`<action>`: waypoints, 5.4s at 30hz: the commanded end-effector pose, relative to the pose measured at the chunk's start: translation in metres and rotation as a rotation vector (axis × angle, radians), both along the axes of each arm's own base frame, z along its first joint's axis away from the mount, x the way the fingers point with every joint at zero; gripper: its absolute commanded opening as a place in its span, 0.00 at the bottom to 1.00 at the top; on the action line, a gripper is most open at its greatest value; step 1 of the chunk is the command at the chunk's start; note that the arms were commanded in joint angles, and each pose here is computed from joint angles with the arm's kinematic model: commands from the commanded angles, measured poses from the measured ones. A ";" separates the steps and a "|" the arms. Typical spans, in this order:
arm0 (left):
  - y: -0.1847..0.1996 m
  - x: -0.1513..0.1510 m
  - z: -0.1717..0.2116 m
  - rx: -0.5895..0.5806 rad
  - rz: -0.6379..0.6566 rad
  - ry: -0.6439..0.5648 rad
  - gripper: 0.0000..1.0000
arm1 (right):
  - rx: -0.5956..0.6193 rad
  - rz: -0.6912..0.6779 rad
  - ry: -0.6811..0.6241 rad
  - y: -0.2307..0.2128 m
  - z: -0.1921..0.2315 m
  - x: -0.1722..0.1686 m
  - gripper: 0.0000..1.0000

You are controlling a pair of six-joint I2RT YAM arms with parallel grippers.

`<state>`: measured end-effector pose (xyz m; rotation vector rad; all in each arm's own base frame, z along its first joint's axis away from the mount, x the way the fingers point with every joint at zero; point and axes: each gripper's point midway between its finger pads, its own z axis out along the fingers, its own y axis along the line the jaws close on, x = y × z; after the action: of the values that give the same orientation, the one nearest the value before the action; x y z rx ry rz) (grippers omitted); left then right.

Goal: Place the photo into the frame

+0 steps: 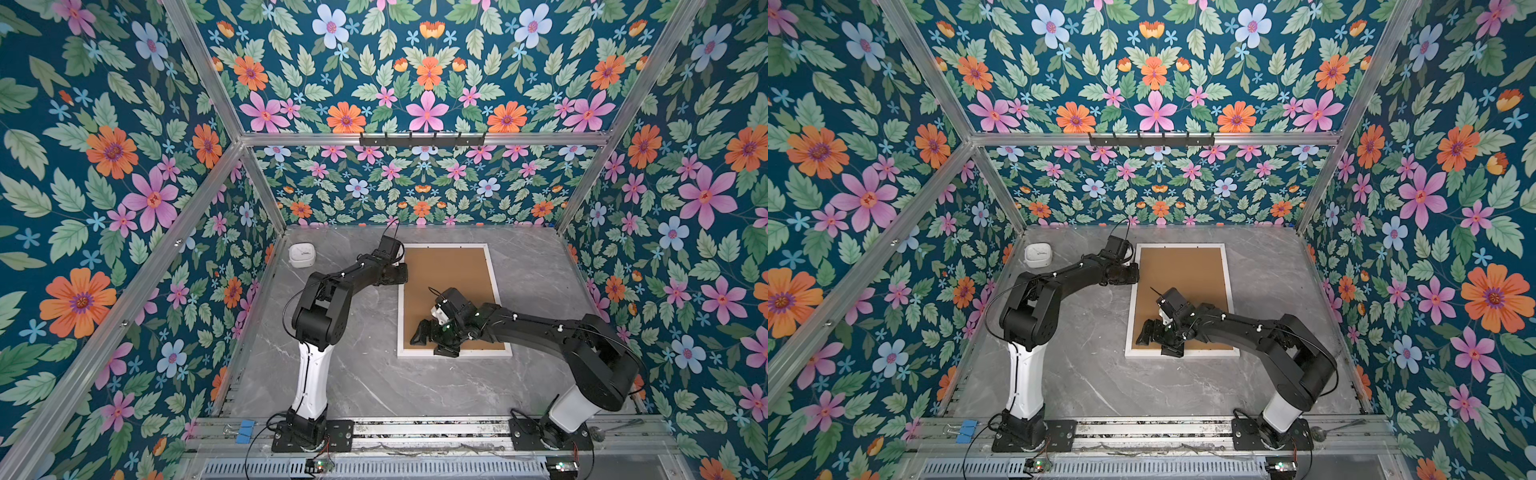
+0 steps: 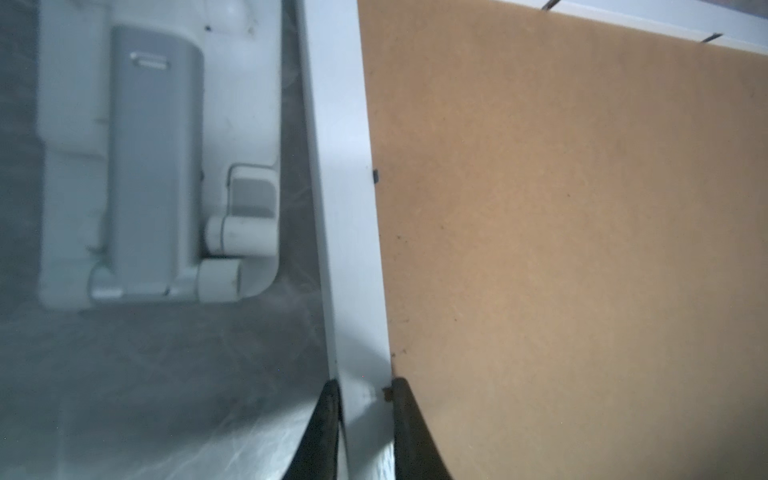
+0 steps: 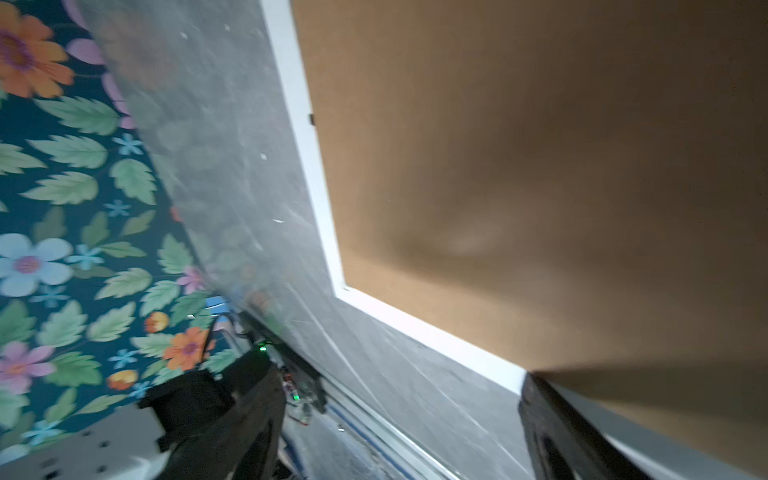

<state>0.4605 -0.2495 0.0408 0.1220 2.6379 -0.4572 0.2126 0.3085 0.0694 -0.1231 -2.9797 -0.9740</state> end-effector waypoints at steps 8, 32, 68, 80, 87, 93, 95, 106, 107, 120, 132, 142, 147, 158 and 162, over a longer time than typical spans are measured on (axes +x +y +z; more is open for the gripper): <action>0.026 -0.058 -0.019 0.063 0.044 0.210 0.17 | -0.126 0.087 -0.223 -0.038 0.020 -0.012 0.90; 0.035 -0.076 -0.028 0.086 0.060 0.255 0.21 | -0.666 0.335 -0.673 -0.035 -0.004 -0.018 0.97; 0.033 -0.082 -0.028 0.107 0.025 0.255 0.21 | -0.632 0.345 -0.524 -0.024 -0.036 -0.027 0.98; 0.034 -0.081 -0.026 0.110 0.026 0.252 0.21 | -0.526 0.375 -0.378 -0.009 -0.045 -0.043 0.97; 0.033 -0.080 -0.023 0.108 0.025 0.249 0.21 | -0.555 0.347 -0.335 -0.016 -0.047 -0.039 0.96; 0.032 -0.076 -0.016 0.101 0.022 0.244 0.27 | -0.520 0.348 -0.391 -0.013 -0.016 -0.034 0.97; 0.031 -0.073 -0.011 0.101 0.020 0.235 0.34 | -0.471 0.343 -0.413 -0.010 0.004 -0.034 0.97; 0.031 -0.055 0.040 0.055 -0.001 0.179 0.54 | -0.316 0.174 -0.277 -0.053 0.028 -0.026 0.96; 0.030 -0.056 0.045 0.040 -0.005 0.176 0.55 | -0.298 0.143 -0.254 -0.061 0.028 -0.024 0.96; 0.008 -0.142 0.058 -0.212 -0.106 0.306 0.54 | -0.130 -0.330 -0.084 -0.184 0.028 -0.025 0.93; -0.002 -0.182 0.047 -0.276 -0.100 0.360 0.54 | 0.013 -0.397 -0.026 -0.186 0.009 -0.027 0.92; 0.004 -0.187 0.033 -0.247 -0.082 0.373 0.54 | 0.022 -0.428 -0.053 -0.187 0.002 -0.021 0.90; 0.005 -0.188 0.027 -0.242 -0.073 0.375 0.54 | 0.035 -0.452 -0.089 -0.190 0.000 -0.017 0.89; 0.008 -0.191 0.015 -0.229 -0.065 0.390 0.53 | 0.087 -0.505 -0.124 -0.190 -0.004 -0.016 0.88; 0.009 -0.191 0.013 -0.227 -0.065 0.393 0.53 | 0.113 -0.519 -0.142 -0.190 -0.004 -0.016 0.87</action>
<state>0.2677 -0.2435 0.0570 0.0532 2.9408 -0.9025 0.1928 0.1191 0.0657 -0.8666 -3.0664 -1.2006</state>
